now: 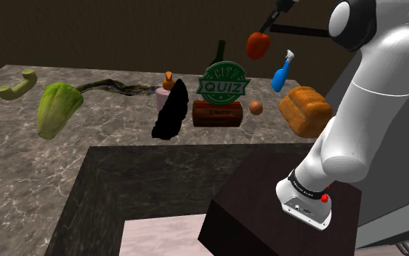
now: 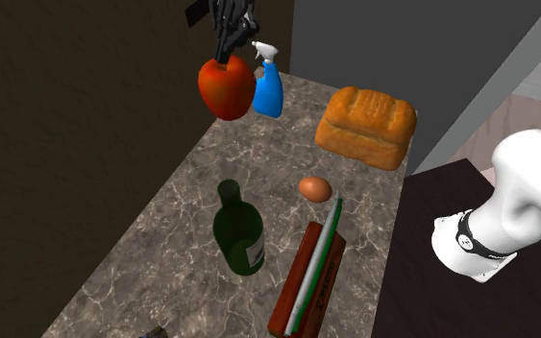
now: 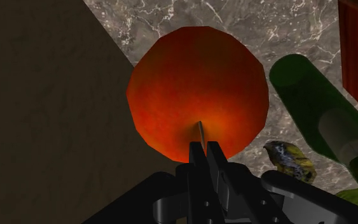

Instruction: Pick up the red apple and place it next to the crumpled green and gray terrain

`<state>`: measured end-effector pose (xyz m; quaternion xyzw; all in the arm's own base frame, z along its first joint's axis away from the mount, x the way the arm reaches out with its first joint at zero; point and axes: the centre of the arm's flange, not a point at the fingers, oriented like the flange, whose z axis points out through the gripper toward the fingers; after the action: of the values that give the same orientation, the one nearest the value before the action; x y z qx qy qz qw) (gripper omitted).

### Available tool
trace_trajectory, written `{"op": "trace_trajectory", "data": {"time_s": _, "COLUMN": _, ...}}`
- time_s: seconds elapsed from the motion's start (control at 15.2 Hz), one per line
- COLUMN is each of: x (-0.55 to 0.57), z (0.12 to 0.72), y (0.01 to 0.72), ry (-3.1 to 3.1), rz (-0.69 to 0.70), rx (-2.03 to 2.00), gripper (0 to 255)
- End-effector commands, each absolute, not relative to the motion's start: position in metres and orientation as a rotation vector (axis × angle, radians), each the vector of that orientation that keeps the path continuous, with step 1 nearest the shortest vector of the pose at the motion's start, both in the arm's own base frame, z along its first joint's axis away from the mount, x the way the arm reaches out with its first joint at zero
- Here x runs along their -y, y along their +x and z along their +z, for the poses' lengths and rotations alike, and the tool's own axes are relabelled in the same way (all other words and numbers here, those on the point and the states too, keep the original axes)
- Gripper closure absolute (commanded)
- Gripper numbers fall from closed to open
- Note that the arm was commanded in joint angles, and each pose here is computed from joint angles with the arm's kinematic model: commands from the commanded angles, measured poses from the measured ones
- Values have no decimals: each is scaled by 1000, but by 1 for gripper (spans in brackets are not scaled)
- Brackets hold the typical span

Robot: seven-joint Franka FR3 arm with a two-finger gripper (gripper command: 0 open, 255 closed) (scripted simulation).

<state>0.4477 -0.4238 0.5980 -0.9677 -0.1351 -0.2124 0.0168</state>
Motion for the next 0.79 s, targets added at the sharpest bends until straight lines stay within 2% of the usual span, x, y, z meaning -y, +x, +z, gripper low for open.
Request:
{"op": "trace_trajectory", "data": {"time_s": 0.0, "x": 425, "z": 606, "y": 449, "ry": -3008, "rz": -660, "rx": 420, "gripper": 255}}
{"op": "trace_trajectory", "data": {"time_s": 0.73, "x": 287, "z": 606, "y": 496, "ry": -3008, "rz": -660, "rx": 420, "gripper": 255}}
